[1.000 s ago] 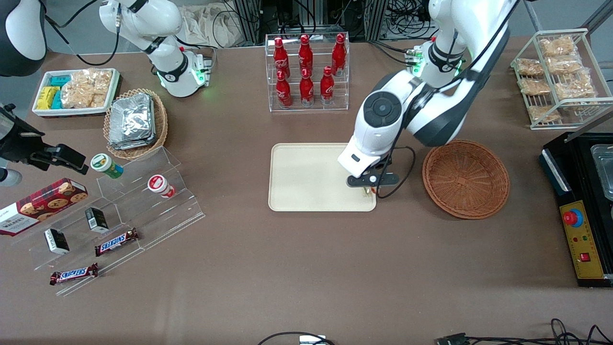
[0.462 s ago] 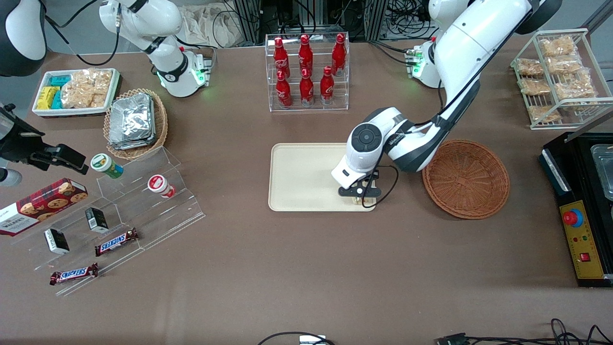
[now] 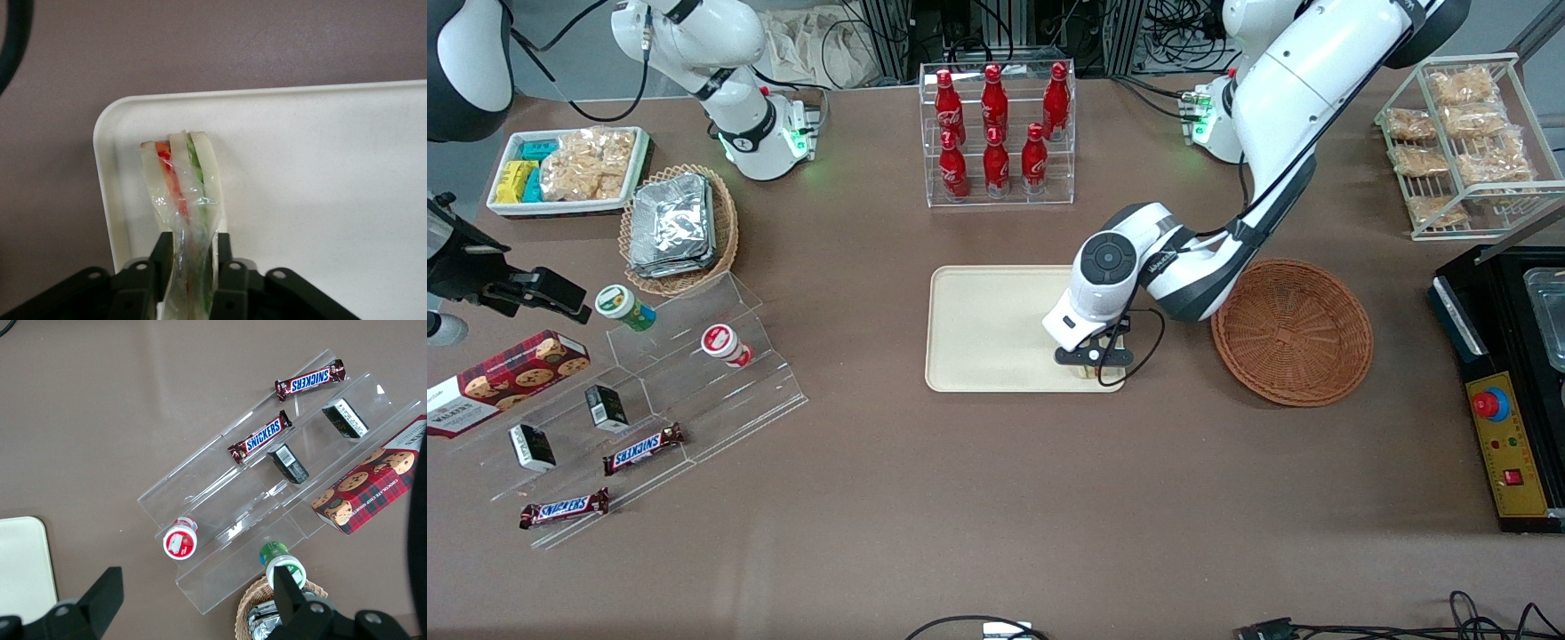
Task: Place sandwich from basket to tray
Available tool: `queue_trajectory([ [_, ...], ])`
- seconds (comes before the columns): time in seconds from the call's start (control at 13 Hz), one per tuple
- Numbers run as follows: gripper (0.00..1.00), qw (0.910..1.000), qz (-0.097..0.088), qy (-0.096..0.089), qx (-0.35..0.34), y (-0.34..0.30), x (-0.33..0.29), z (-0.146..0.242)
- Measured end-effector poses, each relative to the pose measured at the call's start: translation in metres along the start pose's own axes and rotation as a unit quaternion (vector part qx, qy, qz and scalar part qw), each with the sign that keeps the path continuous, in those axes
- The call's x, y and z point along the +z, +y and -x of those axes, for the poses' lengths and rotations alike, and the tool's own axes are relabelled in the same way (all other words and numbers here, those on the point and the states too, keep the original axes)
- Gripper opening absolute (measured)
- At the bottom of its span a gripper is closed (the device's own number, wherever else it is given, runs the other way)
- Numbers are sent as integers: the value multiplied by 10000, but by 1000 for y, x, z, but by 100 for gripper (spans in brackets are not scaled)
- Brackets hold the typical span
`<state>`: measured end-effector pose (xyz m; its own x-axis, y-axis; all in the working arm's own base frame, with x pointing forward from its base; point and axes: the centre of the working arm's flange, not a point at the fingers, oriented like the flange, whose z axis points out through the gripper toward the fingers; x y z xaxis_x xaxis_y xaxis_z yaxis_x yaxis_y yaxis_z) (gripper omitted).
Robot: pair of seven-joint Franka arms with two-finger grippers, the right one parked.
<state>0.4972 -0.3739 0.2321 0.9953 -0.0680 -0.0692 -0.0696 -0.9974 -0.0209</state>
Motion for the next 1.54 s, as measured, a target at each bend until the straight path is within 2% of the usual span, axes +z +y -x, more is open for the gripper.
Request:
queue_trajectory([
  [0.23, 73, 9999, -122, 5, -99, -9, -13, -8],
  [0.38, 96, 9993, -289, 77, -222, -17, -43, -21],
  [0.46, 100, 9986, -413, 128, -297, -21, -68, -28],
  [0.62, 100, 9966, -637, 249, -466, -28, -124, -36],
  [0.69, 100, 9954, -687, 296, -592, -32, -156, -39],
  [0.92, 100, 9958, -688, 191, -577, -64, -244, -43],
  [1.15, 100, 9977, -355, 161, -548, -172, -304, -56],
  [1.31, 100, 9980, -26, 205, -596, -272, -329, -50],
  [1.38, 100, 9974, 57, 237, -671, -306, -335, -42],
  [1.54, 100, 9961, 95, 293, -827, -339, -344, -24],
])
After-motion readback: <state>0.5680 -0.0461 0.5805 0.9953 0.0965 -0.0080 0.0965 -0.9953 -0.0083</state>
